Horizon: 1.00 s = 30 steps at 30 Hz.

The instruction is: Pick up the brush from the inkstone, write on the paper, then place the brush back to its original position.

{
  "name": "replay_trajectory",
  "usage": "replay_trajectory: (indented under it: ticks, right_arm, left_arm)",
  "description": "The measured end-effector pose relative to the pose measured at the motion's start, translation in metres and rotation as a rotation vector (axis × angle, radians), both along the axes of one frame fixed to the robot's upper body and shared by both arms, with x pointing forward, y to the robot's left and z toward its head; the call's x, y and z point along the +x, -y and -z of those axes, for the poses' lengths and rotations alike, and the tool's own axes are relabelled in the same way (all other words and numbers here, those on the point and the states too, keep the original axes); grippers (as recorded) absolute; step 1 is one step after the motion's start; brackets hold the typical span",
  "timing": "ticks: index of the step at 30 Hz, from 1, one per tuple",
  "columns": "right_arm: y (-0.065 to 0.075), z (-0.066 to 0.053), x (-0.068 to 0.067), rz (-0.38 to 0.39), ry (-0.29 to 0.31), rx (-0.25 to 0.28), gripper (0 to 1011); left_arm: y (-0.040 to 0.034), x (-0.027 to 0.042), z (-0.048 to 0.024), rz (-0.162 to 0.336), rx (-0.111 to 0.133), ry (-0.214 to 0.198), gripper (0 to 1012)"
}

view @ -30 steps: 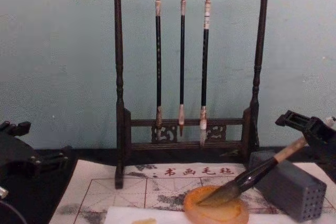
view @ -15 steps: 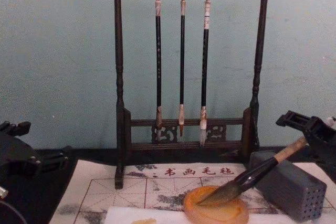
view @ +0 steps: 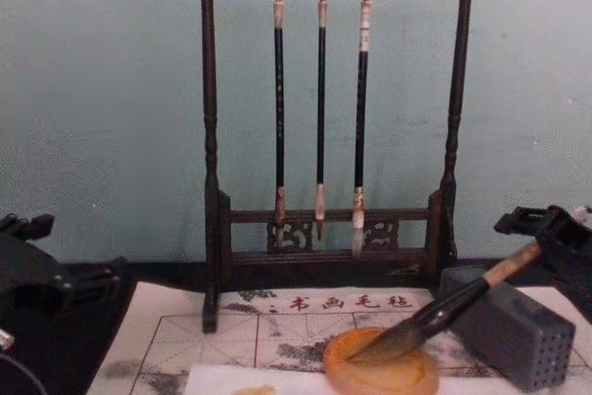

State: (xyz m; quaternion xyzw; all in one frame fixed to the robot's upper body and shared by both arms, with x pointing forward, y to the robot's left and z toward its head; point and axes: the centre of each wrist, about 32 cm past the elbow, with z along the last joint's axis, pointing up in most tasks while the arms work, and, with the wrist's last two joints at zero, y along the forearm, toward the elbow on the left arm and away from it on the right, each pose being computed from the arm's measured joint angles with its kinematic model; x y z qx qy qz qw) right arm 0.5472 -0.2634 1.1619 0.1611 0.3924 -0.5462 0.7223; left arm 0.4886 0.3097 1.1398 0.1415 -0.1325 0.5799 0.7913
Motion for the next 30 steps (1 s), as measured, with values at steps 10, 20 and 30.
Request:
replay_trajectory:
  ticks: [10, 20, 30]
  right_arm:
    - [0.0000, 0.0000, 0.0000, 0.000, 0.000, -0.001, 229]
    - [0.0000, 0.0000, 0.0000, 0.000, 0.000, -0.001, 187]
    - [0.0000, 0.0000, 0.0000, 0.000, 0.000, -0.001, 187]
  left_arm:
    - [0.0000, 0.0000, 0.0000, 0.000, 0.000, 0.000, 1001]
    - [0.0000, 0.0000, 0.0000, 0.000, 0.000, 0.000, 1001]
    - [0.0000, 0.0000, 0.0000, 0.000, 0.000, 0.000, 1001]
